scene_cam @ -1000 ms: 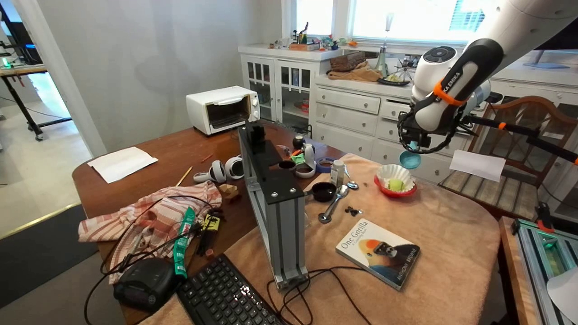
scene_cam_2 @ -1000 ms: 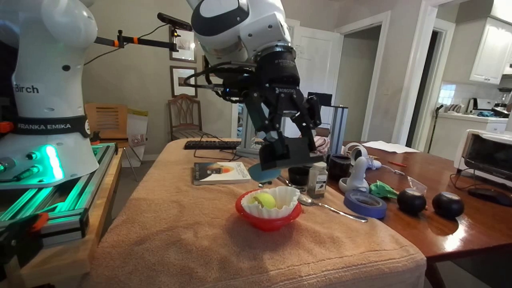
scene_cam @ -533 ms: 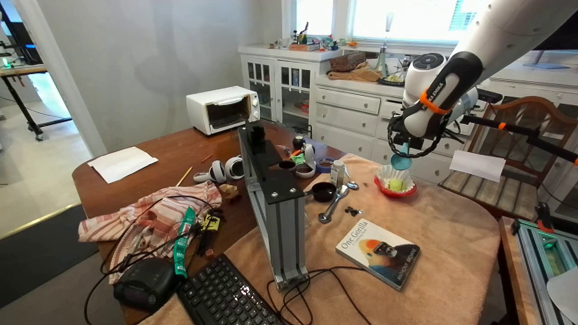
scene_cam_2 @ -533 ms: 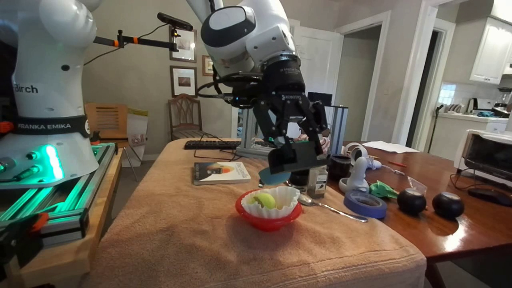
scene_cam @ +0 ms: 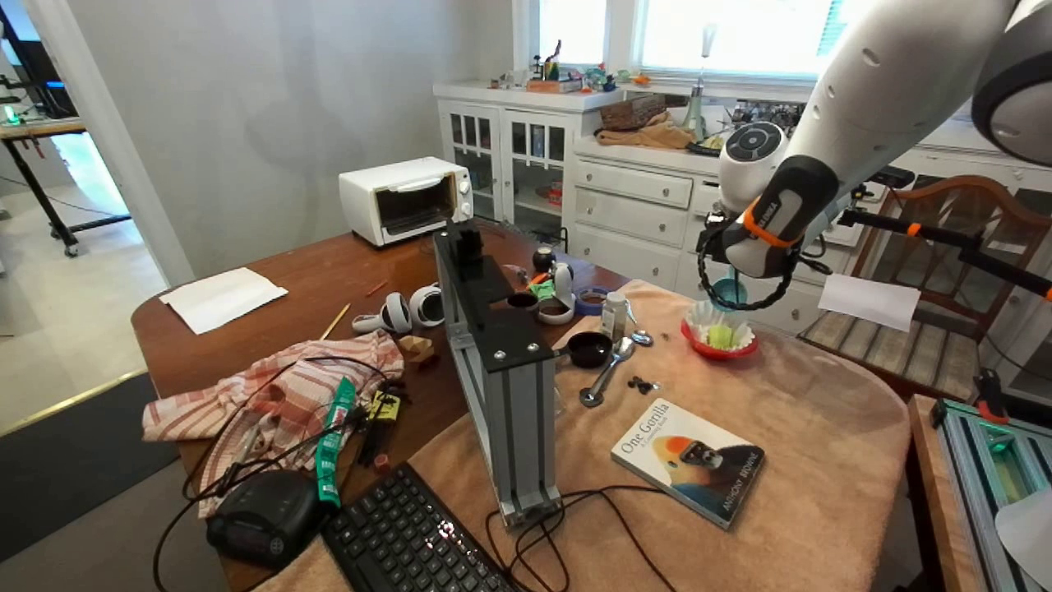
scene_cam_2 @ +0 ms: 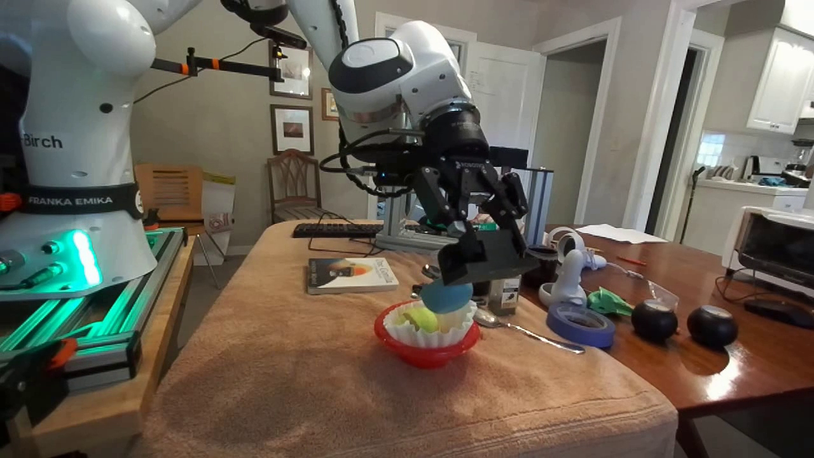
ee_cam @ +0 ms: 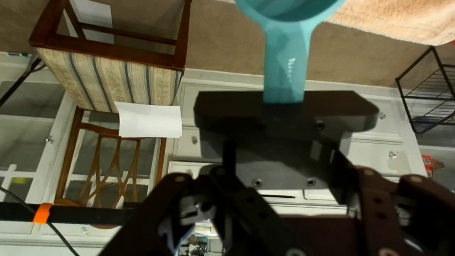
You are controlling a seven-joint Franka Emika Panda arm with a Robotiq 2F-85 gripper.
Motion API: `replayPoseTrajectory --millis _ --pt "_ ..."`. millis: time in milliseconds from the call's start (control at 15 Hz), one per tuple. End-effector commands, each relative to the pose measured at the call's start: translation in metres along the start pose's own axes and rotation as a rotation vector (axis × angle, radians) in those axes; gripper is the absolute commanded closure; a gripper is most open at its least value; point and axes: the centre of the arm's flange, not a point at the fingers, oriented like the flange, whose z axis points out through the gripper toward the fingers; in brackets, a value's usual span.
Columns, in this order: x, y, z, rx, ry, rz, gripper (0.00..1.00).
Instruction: Use the blue ladle to scoop the green ball and put it in the grey masking tape hole
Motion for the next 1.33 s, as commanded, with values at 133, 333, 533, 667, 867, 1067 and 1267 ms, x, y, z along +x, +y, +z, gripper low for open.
replayPoseTrajectory --millis 133,333,533,667,867,1067,1267 --pt "-0.022 -0.008 0.005 0.016 0.082 -0.070 0.65" --pt "-0.036 -0.012 0.009 0.025 0.097 -0.111 0.65" --pt "-0.046 -0.015 0.011 0.036 0.122 -0.150 0.65" --pt "-0.049 -0.016 0.010 0.047 0.146 -0.176 0.65" --pt "-0.054 -0.018 0.011 0.058 0.175 -0.222 0.65" --pt "-0.059 -0.019 0.012 0.067 0.206 -0.252 0.65" --pt "-0.064 -0.021 0.013 0.067 0.248 -0.269 0.65"
